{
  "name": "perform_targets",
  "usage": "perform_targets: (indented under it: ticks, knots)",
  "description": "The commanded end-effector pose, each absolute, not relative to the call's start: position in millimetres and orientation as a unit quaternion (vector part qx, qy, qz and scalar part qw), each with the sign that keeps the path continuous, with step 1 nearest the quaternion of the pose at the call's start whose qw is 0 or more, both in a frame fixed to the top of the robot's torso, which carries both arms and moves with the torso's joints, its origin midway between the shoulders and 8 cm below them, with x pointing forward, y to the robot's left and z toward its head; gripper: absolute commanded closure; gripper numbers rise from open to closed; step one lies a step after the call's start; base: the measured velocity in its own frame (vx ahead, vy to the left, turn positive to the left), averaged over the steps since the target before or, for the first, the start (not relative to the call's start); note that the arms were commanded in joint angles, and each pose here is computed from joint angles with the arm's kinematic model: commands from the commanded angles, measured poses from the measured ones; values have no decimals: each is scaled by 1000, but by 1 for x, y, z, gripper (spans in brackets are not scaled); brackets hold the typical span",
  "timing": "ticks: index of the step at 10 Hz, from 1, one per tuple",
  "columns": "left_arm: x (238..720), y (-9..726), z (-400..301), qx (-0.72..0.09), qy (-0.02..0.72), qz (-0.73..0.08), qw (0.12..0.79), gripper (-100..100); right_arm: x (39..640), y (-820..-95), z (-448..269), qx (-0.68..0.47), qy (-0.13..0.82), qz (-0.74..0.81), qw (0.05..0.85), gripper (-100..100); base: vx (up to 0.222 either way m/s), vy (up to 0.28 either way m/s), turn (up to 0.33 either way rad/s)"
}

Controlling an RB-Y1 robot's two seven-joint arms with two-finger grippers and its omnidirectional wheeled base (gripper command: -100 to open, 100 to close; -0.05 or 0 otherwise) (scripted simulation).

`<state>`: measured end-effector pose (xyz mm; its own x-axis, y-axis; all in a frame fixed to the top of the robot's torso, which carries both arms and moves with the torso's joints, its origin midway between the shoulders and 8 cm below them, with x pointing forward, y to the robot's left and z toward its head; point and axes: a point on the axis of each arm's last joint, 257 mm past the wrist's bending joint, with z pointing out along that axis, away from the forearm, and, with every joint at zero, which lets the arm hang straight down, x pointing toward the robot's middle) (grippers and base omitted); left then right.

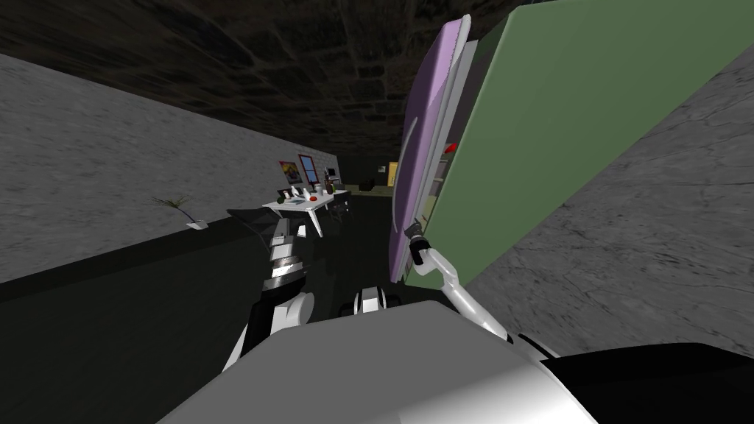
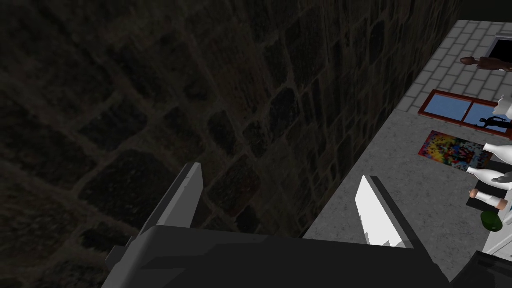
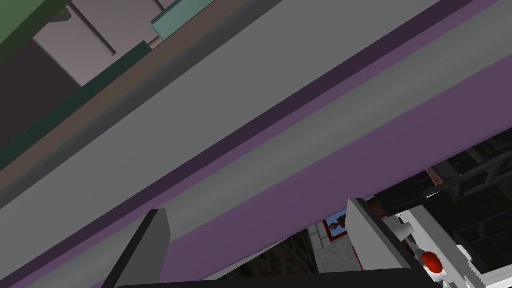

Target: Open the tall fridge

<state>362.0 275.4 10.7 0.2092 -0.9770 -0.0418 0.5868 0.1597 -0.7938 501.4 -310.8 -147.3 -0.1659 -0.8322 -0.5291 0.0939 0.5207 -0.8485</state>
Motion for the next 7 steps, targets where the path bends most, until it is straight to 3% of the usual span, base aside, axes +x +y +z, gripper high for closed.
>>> perform_targets:
  ticks: [1,7]
  knots:
    - [362,275,11,-333,293,-556,703,0,508,-322,-140,-281,644,-406,584,100,-7,28,-5]
    - [362,275,11,-333,293,-556,703,0,523,-361,-146,-285,643,-399,589,100,-31,83,-6]
